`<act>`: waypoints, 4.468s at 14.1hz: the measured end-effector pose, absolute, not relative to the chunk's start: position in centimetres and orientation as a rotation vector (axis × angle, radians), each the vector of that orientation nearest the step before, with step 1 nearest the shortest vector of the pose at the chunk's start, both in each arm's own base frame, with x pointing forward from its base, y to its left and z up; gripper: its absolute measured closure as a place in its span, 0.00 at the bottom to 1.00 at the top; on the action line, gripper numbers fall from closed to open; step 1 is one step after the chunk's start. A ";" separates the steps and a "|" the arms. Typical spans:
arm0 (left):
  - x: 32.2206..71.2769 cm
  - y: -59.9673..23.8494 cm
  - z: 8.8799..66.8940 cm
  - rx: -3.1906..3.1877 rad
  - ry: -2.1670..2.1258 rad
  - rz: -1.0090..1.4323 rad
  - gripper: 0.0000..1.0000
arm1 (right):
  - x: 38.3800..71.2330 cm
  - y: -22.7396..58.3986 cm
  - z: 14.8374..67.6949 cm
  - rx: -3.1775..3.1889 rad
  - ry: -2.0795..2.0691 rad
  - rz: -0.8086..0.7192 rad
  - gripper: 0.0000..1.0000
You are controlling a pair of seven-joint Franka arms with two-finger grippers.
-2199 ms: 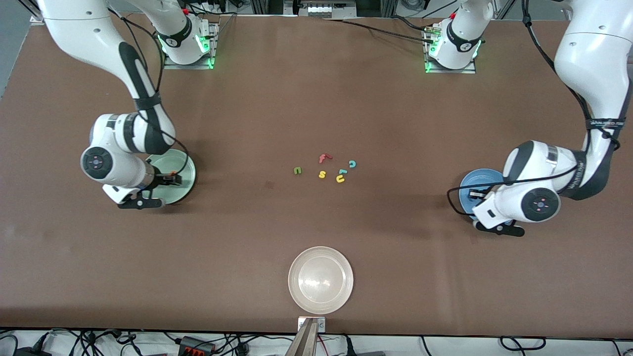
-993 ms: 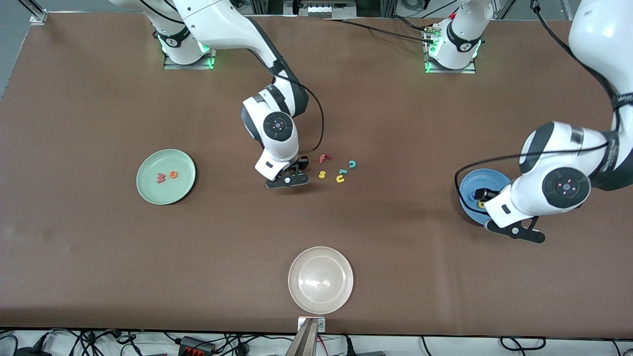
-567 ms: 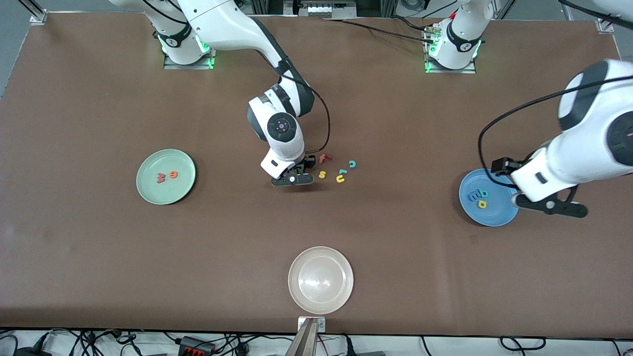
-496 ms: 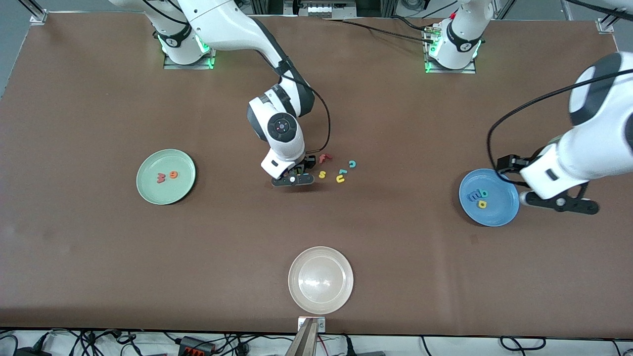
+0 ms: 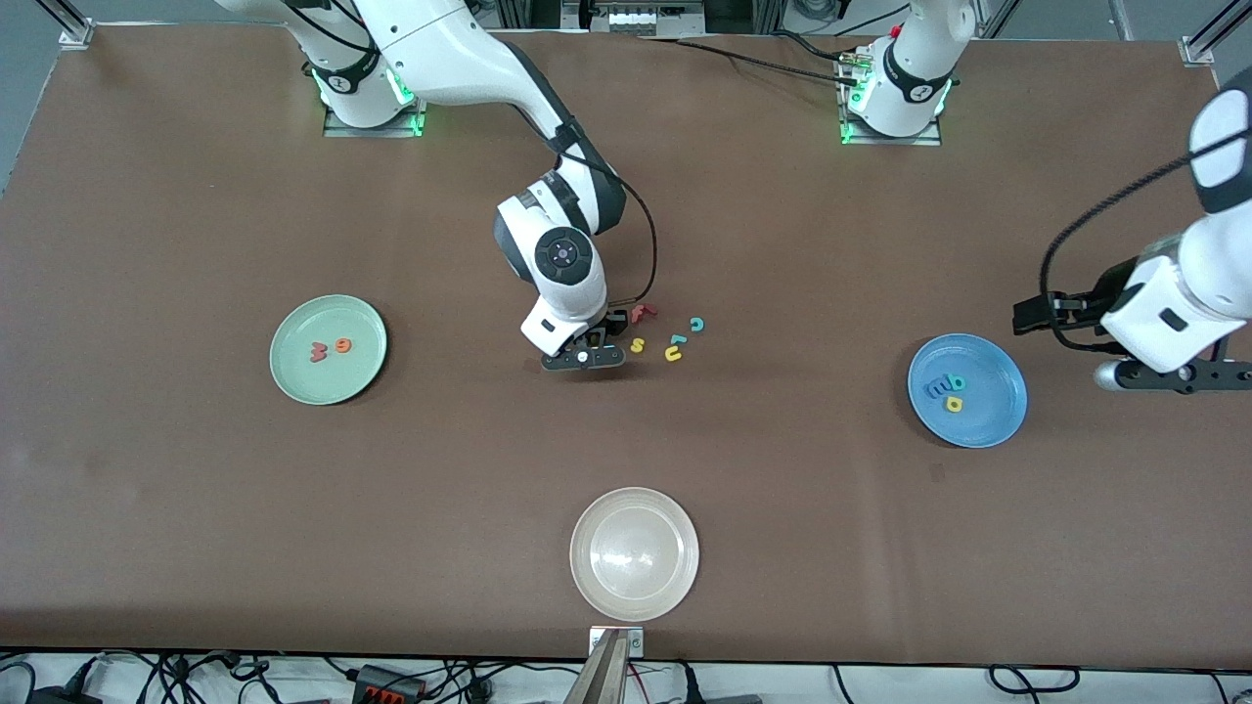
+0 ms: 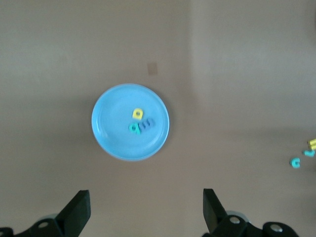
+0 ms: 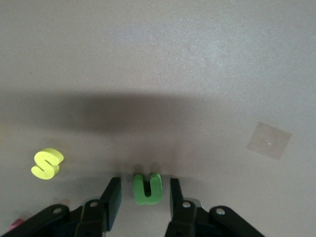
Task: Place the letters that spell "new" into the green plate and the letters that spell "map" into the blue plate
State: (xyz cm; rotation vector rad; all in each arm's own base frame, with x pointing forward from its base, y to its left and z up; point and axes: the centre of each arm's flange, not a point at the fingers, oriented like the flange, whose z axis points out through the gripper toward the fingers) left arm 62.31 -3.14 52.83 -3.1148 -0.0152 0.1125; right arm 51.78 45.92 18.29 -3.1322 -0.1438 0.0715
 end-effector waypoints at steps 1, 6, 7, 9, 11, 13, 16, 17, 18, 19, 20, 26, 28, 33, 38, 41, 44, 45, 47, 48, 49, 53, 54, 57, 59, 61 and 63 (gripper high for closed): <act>61.6 -3.2 52.9 -3.105 -0.020 0.067 0.00 | 51.8 45.9 18.3 -3.133 -0.144 0.072 0.52; 57.2 -2.9 55.7 -3.088 -0.034 -0.092 0.00 | 51.7 45.9 17.8 -3.137 -0.144 0.079 0.59; 56.5 -3.2 55.8 -3.087 -0.025 -0.102 0.00 | 51.7 45.9 17.7 -3.138 -0.144 0.080 0.59; 55.8 -3.9 55.9 -3.087 -0.004 -0.106 0.00 | 51.7 45.9 17.8 -3.137 -0.145 0.079 0.68; 55.8 -4.3 55.9 -3.088 0.007 -0.105 0.00 | 52.0 45.9 18.1 -3.134 -0.141 0.069 0.74; 55.8 -4.4 55.8 -3.088 0.008 -0.101 0.00 | 52.8 45.6 18.8 -3.130 -0.124 0.051 0.74; 55.9 -4.4 56.0 -3.088 0.010 -0.105 0.00 | 56.6 40.5 22.3 -3.178 -0.015 0.115 0.74; 55.8 -4.4 56.0 -3.088 0.010 -0.104 0.00 | 58.4 36.7 23.9 -3.204 0.011 0.179 0.74; 55.8 -4.4 56.0 -3.088 0.010 -0.099 0.00 | 60.3 32.1 25.4 -3.222 0.022 0.230 0.74; 55.7 -4.4 55.9 -3.087 0.010 -0.087 0.00 | 61.9 27.4 26.5 -3.234 0.026 0.262 0.74; 55.7 -4.4 55.8 -3.087 0.009 -0.075 0.00 | 62.9 22.6 27.2 -3.246 0.030 0.290 0.74; 55.5 -5.0 55.9 -3.086 0.027 -0.065 0.00 | 61.1 8.9 24.5 -3.269 0.015 0.489 0.74; 55.5 -5.3 56.0 -3.086 0.035 -0.066 0.00 | 60.1 8.9 23.0 -3.271 0.009 0.506 0.74; 55.5 -5.4 56.0 -3.086 0.036 -0.065 0.00 | 58.3 8.9 19.7 -3.287 -0.011 0.474 0.74; 55.4 -5.4 56.0 -3.086 0.037 -0.057 0.00 | 58.3 9.6 20.0 -3.257 0.016 0.456 0.51; 55.4 -5.4 56.0 -3.086 0.038 -0.053 0.00 | 59.5 9.8 23.4 -3.235 0.026 0.390 0.19; 55.3 -5.4 56.0 -3.085 0.038 -0.046 0.00 | 61.6 8.0 30.9 -3.198 0.088 0.341 0.00; 55.3 -5.4 56.0 -3.085 0.038 -0.045 0.00 | 62.3 7.3 33.6 -3.189 0.108 0.322 0.00; 55.3 -5.4 56.0 -3.085 0.038 -0.043 0.00 | 63.6 6.5 38.1 -3.180 0.127 0.259 0.00; 55.3 -5.4 56.0 -3.085 0.038 -0.043 0.00 | 64.0 6.6 39.6 -3.179 0.124 0.225 0.00; 55.3 -5.4 56.0 -3.085 0.038 -0.042 0.00 | 64.5 6.9 40.7 -3.180 0.128 0.193 0.00; 55.3 -5.5 56.0 -3.085 0.038 -0.040 0.00 | 65.6 9.1 43.3 -3.151 0.235 0.102 0.00; 55.3 -5.5 56.0 -3.085 0.039 -0.040 0.00 | 66.0 8.8 44.6 -3.148 0.233 0.070 0.00; 55.3 -5.5 56.0 -3.085 0.039 -0.038 0.00 | 65.7 3.7 51.0 -3.181 0.226 -0.072 0.00; 55.3 -5.5 56.0 -3.085 0.039 -0.033 0.00 | 64.0 -0.1 55.4 -3.159 0.276 -0.127 0.00; 55.2 -5.5 56.0 -3.084 0.039 -0.032 0.00 | 62.6 -3.4 57.8 -3.155 0.285 -0.148 0.00; 55.2 -5.5 56.0 -3.084 0.039 -0.031 0.00 | 62.0 -5.6 58.2 -3.205 0.196 -0.126 0.00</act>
